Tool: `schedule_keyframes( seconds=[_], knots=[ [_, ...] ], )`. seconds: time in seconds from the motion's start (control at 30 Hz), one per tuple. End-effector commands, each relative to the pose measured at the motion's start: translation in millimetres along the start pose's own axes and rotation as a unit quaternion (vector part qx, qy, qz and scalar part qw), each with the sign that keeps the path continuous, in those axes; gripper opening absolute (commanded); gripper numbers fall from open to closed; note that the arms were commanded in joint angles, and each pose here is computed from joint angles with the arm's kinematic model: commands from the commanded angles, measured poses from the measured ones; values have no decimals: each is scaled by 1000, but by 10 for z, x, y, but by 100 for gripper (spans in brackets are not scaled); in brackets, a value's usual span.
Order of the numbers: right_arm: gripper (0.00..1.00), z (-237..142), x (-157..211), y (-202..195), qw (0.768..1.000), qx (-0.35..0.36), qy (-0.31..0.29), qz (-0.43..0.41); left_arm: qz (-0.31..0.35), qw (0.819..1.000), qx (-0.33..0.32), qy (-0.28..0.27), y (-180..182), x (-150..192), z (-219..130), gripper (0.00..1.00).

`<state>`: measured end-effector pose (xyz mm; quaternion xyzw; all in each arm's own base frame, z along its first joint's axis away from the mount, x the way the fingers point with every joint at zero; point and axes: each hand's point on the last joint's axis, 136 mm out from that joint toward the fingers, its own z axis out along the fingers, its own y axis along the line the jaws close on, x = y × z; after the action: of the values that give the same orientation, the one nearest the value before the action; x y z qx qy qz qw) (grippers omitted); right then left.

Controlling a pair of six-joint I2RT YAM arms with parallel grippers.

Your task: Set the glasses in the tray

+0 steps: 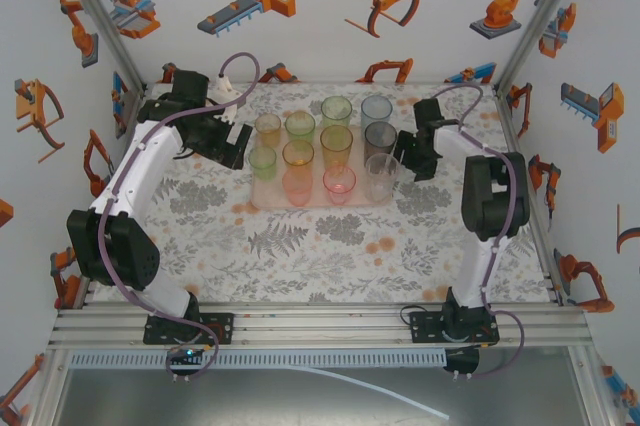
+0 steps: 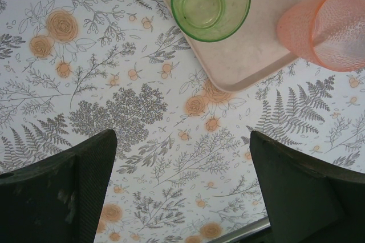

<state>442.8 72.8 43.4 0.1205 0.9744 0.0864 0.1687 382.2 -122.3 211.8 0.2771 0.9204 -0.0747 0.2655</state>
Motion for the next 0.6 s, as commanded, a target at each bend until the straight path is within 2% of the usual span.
schedule_keyframes(
  seconds=[0.0, 0.43, 0.57],
  knots=[
    [65, -168, -38, -172, 1000, 23, -8, 0, -6, 1000, 6, 0, -27, -21, 18, 90],
    [65, -303, -106, -237, 999, 19, -25, 9, -7, 1000, 0, -3, -2, -51, -13, 91],
    [64, -489, -175, -272, 998, 16, -61, 6, -29, 999, 2, -18, 52, -87, -96, 91]
  ],
)
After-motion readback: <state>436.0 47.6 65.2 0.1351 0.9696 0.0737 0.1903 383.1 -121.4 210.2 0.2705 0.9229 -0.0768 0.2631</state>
